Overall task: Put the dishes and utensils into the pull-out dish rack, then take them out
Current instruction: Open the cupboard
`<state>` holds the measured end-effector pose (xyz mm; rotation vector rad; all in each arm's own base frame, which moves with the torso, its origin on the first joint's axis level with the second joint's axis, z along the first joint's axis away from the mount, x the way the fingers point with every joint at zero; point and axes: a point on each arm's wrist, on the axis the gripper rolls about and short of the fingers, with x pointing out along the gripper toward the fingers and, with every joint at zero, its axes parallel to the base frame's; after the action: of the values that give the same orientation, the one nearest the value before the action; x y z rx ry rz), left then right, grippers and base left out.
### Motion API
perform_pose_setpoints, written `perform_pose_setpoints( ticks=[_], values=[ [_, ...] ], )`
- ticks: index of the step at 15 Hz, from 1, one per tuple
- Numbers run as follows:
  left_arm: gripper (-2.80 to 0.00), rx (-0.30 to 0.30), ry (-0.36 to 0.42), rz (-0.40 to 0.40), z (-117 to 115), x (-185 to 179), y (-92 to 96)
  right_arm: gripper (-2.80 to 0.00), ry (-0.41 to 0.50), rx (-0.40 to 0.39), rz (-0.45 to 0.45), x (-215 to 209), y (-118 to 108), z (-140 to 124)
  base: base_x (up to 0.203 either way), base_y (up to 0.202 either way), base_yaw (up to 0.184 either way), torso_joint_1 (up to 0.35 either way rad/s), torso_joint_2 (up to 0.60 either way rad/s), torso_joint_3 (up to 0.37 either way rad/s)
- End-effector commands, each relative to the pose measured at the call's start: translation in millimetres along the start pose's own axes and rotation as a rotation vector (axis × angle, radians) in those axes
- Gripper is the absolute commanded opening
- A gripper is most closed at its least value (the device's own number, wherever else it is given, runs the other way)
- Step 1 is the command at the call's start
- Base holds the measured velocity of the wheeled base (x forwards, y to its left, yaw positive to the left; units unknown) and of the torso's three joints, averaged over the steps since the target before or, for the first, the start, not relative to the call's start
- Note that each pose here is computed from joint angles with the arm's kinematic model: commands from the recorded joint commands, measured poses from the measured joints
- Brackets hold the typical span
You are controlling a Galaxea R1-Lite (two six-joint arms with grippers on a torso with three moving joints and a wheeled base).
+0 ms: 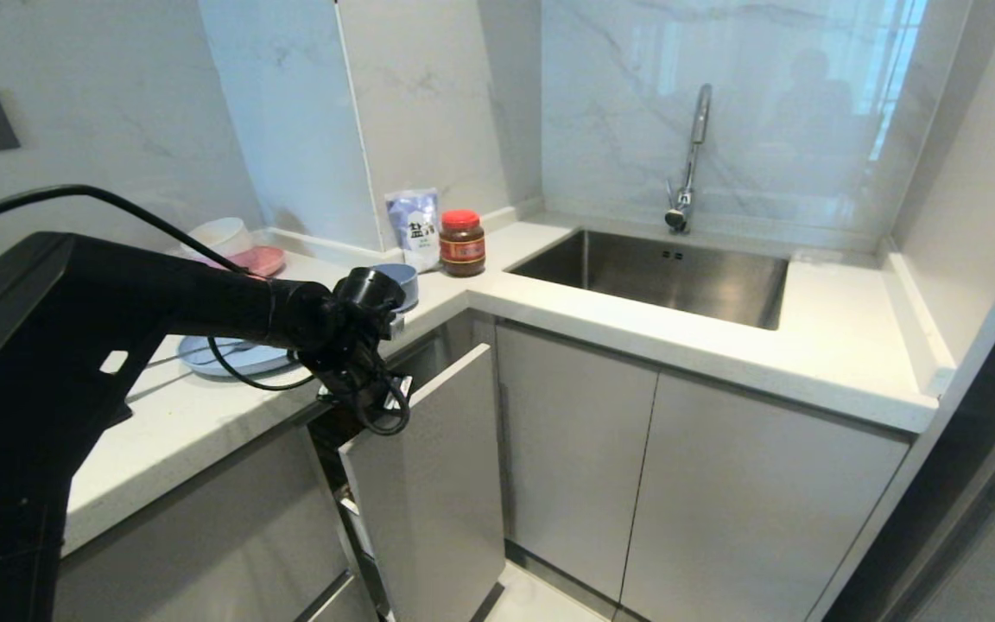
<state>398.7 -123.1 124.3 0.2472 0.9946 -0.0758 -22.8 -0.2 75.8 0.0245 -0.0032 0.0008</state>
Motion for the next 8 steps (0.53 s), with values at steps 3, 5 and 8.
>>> perform_pose_setpoints(
  ticks=[3,5,8],
  values=[
    [-2.8,0.006,0.002,-0.012,-1.9,-2.9,-9.8,-2.8,-0.003,0.0,-0.001,-0.2,0.0,-0.5,0.0,0.0,0.0,0.0,0.0,0.0],
    [-2.8,0.01,0.004,-0.019,-2.5,-3.4,-13.1,-2.8,-0.002,0.0,0.001,-0.1,0.0,-0.5,0.0,0.0,0.0,0.0,0.0,0.0],
    [-2.8,0.028,0.012,-0.034,-5.8,-3.3,-21.2,-2.8,-0.003,0.0,-0.001,-0.2,0.0,-0.5,0.0,0.0,0.0,0.0,0.0,0.0]
  ],
)
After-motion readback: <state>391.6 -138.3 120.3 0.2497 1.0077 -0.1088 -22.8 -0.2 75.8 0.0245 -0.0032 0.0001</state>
